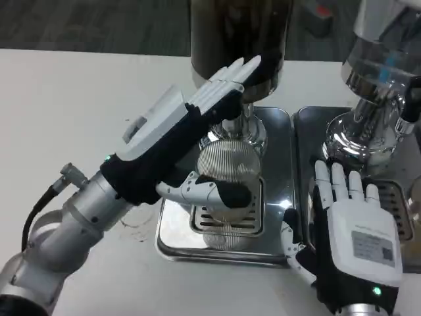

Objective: Grasp the cup under the faucet to collect the drink, then remove the cup.

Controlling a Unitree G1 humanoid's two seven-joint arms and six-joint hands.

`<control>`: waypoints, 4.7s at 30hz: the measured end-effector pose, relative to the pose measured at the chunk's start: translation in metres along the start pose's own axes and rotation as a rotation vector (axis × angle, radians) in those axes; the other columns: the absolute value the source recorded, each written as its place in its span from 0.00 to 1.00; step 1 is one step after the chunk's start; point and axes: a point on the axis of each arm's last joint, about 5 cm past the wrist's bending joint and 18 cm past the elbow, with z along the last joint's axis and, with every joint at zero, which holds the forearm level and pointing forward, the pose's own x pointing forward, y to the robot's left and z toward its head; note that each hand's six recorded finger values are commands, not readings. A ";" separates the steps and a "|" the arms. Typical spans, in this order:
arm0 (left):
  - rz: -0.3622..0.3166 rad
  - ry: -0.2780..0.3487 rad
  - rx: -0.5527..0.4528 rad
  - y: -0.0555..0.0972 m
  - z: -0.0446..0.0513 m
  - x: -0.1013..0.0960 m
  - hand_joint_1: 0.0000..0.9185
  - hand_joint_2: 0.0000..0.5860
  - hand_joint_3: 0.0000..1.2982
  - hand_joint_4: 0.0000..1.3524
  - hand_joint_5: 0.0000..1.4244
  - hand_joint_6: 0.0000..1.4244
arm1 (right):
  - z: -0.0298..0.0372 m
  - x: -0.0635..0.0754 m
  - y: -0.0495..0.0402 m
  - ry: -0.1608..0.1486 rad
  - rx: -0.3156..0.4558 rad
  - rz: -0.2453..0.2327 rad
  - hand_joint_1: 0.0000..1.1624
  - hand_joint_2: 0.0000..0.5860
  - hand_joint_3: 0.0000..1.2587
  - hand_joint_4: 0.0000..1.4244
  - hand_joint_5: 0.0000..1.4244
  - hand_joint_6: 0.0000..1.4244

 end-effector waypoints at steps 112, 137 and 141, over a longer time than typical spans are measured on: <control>0.143 0.057 0.307 0.039 0.0183 -0.021 0.00 0.14 0.00 0.00 0.06 0.00 | -0.0078 0.053 0.0002 -0.136 0.798 0.350 0.58 0.38 0.00 0.00 0.00 0.00; 0.211 0.664 0.282 0.018 0.0096 -0.134 0.00 0.15 0.00 0.00 0.04 0.00 | -0.0009 0.052 -0.0018 -0.176 0.808 0.362 0.58 0.33 0.00 0.00 0.00 0.00; 0.192 0.720 0.248 0.011 0.0068 -0.142 0.00 0.15 0.00 0.00 0.04 0.00 | 0.0000 0.054 -0.0023 -0.165 0.803 0.366 0.58 0.33 0.00 0.00 0.00 0.00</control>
